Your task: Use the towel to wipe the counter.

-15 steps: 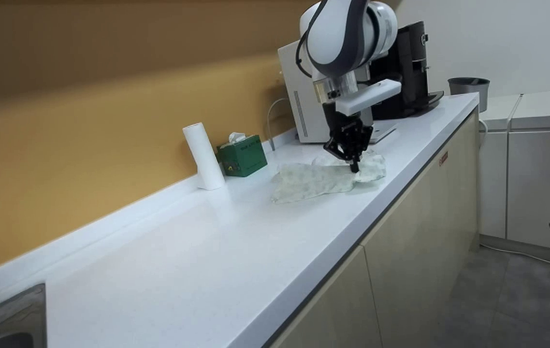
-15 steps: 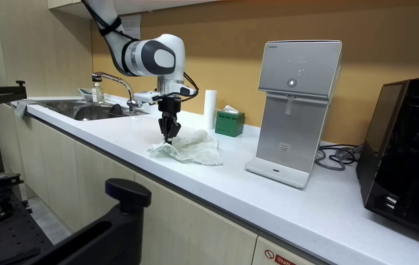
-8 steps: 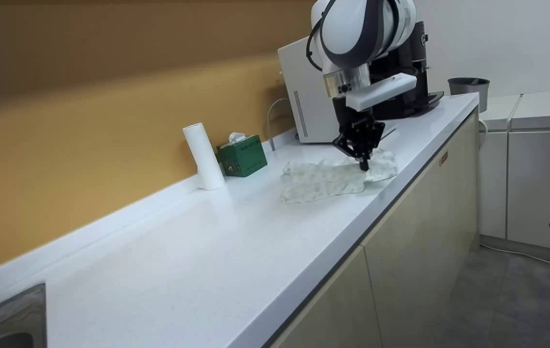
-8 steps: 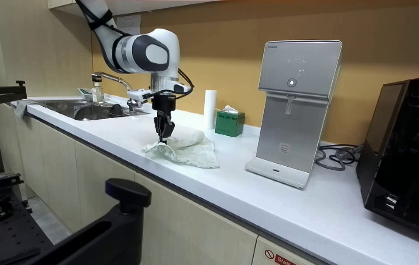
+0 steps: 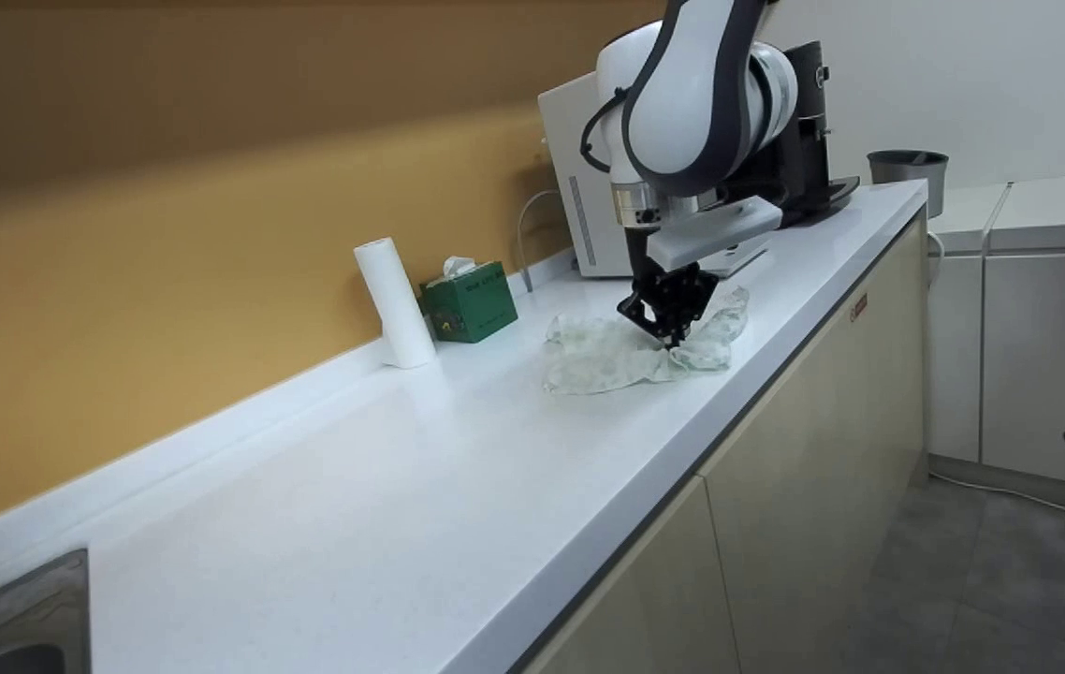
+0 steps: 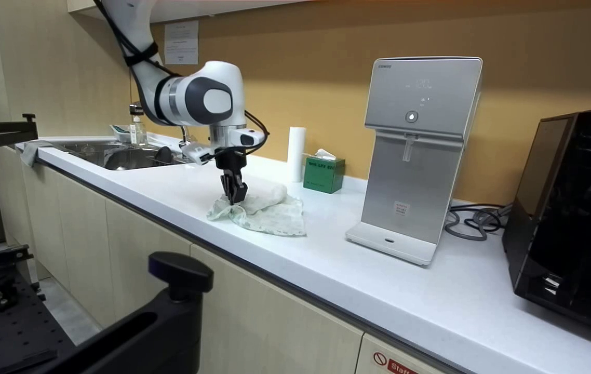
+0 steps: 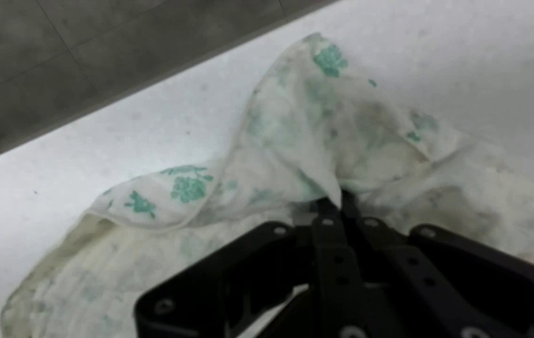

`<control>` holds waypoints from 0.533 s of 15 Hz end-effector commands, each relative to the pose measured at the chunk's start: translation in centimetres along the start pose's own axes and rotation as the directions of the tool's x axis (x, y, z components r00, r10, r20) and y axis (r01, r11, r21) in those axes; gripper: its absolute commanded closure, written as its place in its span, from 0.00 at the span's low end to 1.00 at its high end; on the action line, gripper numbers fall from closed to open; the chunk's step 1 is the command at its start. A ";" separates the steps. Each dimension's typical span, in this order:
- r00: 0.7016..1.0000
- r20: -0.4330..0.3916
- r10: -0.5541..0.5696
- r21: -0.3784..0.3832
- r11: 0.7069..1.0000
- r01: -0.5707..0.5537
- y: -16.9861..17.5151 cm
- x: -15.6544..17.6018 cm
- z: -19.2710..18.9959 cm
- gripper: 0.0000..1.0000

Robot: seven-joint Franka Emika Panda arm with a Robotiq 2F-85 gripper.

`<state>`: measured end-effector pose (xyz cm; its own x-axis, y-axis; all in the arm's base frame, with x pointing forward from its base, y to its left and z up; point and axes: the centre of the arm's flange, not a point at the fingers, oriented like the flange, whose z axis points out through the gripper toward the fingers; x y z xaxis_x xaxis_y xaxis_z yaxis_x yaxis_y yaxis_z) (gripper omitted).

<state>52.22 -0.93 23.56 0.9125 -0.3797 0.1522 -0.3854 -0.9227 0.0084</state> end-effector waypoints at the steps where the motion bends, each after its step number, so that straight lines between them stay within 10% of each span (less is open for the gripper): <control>1: 0.998 -0.067 0.013 -0.004 1.000 -0.013 -1.8 0.8 1.3 0.99; 8: 0.991 -0.116 -0.073 0.028 0.997 0.077 -7.4 4.9 3.5 0.99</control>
<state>55.87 1.81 23.33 0.9115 -0.3190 0.2594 -0.3280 -0.9446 -0.0090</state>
